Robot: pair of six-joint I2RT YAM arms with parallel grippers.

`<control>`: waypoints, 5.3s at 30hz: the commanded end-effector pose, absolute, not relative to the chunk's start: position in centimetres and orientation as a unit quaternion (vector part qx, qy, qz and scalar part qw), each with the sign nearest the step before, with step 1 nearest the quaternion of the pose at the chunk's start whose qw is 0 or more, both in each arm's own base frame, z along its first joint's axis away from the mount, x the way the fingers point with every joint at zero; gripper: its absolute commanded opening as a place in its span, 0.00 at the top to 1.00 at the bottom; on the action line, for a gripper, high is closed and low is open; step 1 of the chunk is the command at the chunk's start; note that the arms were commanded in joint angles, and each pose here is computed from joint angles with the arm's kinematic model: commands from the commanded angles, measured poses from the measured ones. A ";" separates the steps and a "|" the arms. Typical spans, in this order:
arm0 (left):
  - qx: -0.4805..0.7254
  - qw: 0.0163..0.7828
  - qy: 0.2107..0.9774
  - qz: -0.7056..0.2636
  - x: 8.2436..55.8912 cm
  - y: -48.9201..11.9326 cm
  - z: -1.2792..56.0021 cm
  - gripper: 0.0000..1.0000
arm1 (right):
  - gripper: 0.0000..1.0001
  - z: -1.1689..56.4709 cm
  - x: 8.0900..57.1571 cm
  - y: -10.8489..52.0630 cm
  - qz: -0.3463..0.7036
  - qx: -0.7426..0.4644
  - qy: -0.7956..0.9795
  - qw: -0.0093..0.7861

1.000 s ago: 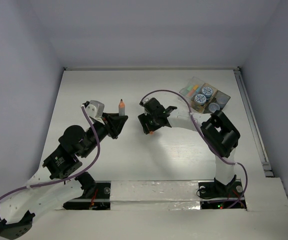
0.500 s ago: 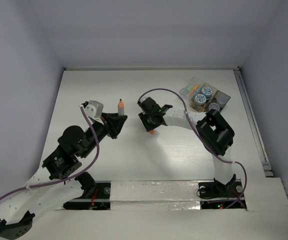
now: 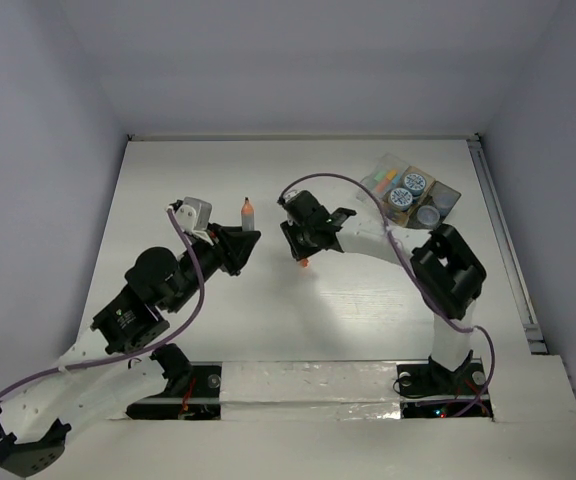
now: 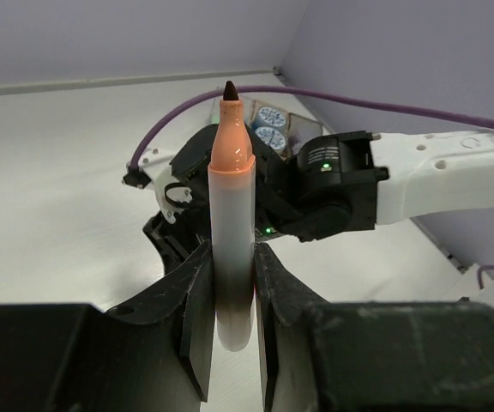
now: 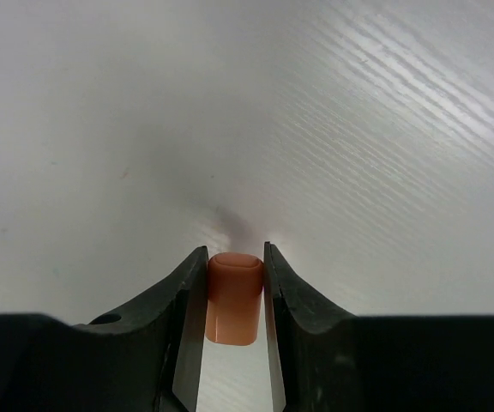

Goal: Sort the stationery into containers
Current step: Close the pen cap on the pen.

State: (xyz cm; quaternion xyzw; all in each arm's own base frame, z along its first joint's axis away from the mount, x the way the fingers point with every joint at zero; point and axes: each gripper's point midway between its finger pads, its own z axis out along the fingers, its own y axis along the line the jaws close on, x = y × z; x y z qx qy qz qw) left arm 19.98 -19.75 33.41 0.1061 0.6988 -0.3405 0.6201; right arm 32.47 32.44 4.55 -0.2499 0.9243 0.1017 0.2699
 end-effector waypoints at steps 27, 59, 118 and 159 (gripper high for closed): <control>0.128 0.545 0.725 -0.400 22.5 -28.4 21.6 1.00 | 0.99 29.5 35.5 32.6 0.368 -0.049 0.771 0.517; 0.128 0.535 0.744 -0.379 25.5 -30.6 20.3 1.00 | 0.99 28.2 35.7 30.7 0.318 -0.025 0.776 0.544; 0.076 0.605 0.682 -0.405 27.5 -29.3 28.9 1.00 | 0.99 25.7 29.1 32.5 0.380 -0.063 0.756 0.529; 0.106 0.585 0.678 -0.432 26.2 -28.3 29.9 0.77 | 1.00 25.7 32.8 31.4 0.387 -0.018 0.776 0.498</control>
